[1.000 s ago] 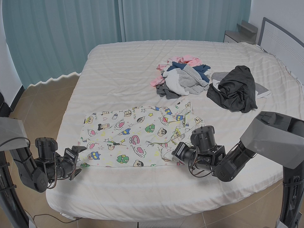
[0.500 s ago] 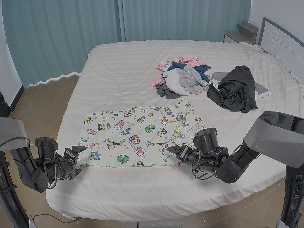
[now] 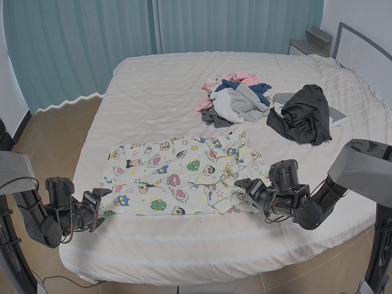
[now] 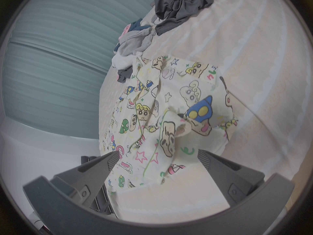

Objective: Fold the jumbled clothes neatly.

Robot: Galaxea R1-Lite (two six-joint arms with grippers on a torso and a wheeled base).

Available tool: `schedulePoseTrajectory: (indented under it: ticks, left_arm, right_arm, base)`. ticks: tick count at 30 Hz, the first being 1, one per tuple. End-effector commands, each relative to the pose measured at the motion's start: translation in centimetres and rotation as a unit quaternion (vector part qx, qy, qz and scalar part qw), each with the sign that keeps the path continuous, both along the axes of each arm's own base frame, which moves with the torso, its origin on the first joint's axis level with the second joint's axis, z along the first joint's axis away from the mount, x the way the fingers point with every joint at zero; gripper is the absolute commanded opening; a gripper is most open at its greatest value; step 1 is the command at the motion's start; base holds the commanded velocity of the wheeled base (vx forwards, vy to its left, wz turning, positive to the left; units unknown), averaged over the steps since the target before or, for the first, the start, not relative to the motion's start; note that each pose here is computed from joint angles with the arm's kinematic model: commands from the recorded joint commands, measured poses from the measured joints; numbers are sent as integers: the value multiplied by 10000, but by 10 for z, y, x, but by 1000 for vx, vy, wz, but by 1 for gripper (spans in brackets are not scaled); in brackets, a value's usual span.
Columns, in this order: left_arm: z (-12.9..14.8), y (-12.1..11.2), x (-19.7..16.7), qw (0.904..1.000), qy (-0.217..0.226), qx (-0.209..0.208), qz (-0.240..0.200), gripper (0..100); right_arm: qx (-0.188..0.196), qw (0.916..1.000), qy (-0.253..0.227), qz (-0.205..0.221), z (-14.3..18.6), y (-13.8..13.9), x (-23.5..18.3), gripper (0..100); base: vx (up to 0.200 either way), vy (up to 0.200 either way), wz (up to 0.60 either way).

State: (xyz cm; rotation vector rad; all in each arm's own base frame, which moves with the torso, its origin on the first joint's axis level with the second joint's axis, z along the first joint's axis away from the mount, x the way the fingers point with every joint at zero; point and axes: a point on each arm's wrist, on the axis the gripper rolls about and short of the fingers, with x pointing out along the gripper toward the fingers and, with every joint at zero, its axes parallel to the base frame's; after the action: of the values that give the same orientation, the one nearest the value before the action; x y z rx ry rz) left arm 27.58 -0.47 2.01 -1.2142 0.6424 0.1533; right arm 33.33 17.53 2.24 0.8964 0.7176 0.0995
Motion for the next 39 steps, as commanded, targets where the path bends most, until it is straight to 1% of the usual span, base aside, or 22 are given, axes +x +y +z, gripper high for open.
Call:
schedulePoseTrajectory:
  ticks: [1, 11, 18, 22, 26, 30, 31, 32, 33, 34, 39]
  left_arm:
    - [0, 0, 0, 10000, -10, -1, 3, 100]
    - [0, 0, 0, 10000, -10, -1, 3, 100]
    - [0, 0, 0, 10000, -2, -1, 3, 100]
    - [0, 1, 0, 10000, -10, -1, 11, 100]
    - [0, 0, 0, 10000, -10, -1, 3, 100]
    - [0, 0, 0, 10000, -10, -1, 3, 100]
    - [0, 1, 0, 10000, -10, -1, 11, 100]
    - [0, 1, 0, 10000, -10, -1, 11, 100]
    - [0, 1, 0, 10000, -10, -1, 11, 100]
    - [0, 1, 0, 10000, -10, -1, 11, 100]
    - [0, 0, 0, 10000, -10, -1, 3, 100]
  right_arm:
    - [116, 9998, -162, -38, -2, -1, 4, 100]
    - [175, 9996, -227, -2, -1, 3, 6, 100]
    - [115, 9997, -197, -21, -14, 7, 16, 100]
    - [120, 9997, -220, -41, -15, 7, 20, 100]
    - [40, 9996, -249, -112, -20, 2, 26, 100]
    - [-183, 9989, -334, -286, -25, 0, 31, 100]
    - [-219, 9988, -332, -293, -26, 0, 31, 0]
    - [-219, 9988, -332, -293, -26, 0, 31, 0]
    - [-332, 9982, -397, -297, -28, 0, 31, 0]
    - [-348, 9981, -437, -272, -28, 0, 30, 0]
    - [-334, 9975, -583, -201, -24, 4, 28, 0]
  base:
    - [0, 0, 0]
    - [0, 0, 0]
    - [0, 0, 0]
    - [0, 0, 0]
    - [0, 0, 0]
    - [0, 0, 0]
    - [0, 0, 0]
    - [0, 0, 0]
    - [0, 0, 0]
    - [0, 0, 0]
    - [0, 0, 0]
